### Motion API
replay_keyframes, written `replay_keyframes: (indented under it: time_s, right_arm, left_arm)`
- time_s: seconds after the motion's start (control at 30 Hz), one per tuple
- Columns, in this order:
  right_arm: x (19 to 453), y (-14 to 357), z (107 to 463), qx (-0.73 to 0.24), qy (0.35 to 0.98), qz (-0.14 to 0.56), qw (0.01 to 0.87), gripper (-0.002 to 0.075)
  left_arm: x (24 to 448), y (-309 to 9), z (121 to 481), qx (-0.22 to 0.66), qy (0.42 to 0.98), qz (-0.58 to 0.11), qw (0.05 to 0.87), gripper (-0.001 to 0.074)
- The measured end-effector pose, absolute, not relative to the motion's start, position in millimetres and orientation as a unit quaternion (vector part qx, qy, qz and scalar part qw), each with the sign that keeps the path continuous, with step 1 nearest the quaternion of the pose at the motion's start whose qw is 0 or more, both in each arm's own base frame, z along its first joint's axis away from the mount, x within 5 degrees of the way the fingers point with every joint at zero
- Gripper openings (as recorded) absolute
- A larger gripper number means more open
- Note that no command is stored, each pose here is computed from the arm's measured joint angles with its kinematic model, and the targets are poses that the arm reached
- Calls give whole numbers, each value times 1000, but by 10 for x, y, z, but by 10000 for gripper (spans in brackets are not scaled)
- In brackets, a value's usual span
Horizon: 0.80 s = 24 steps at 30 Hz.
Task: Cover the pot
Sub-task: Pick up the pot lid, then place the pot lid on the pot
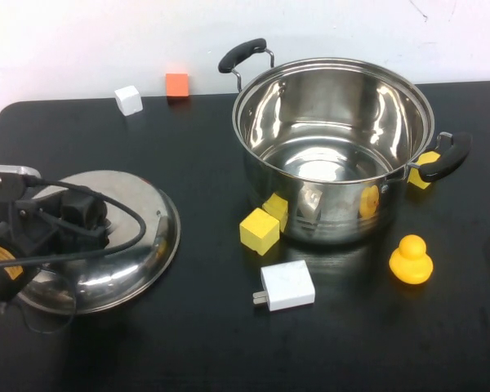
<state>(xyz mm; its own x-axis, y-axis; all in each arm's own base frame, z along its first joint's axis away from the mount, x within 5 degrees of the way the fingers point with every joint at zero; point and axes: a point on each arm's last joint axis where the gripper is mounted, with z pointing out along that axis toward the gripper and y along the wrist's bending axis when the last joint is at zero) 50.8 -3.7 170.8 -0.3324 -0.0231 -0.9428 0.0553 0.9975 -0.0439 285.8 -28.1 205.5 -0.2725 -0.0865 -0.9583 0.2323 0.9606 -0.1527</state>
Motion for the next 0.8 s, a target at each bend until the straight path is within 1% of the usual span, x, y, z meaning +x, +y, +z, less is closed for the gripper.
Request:
replay_keyframes:
  time_s: [0.1,0.13,0.27,0.33,0.4,0.47,0.57,0.7,0.8]
  right_arm:
    - [508,-37,1708,10,816,-34,578,-2]
    - [508,-37,1708,10,816,-34,578,-2]
    - [508,-37,1708,10,816,-34,578,-2]
    - [508,-37,1708,10,816,-34,578,-2]
    - [508,-37,1708,10,816,-34,578,-2]
    - [508,-37,1708,10,816,-34,578,-2]
    - [508,-37,1708,10,816,-34,578,-2]
    - [508,-37,1708,10,816,-34,578,-2]
    - [508,-37,1708,10,816,-34,578,-2]
  left_arm:
    - [2772,-256,2233,44,784,-118,608,334]
    - [2748,-242,2358,42,780,-110,614,334]
    - [2681,-239,2995,30,764,-83,639,334]
    - [2668,-316,3332,27,747,-93,658,334]
    - [2655,-435,3602,30,728,-116,675,334]
    - [2635,-615,3856,48,704,-148,693,334]
    - [2655,-930,4072,81,682,-192,701,334]
    - [2768,-1407,4179,134,680,-222,686,334]
    - [2932,-1794,4123,173,692,-224,664,334]
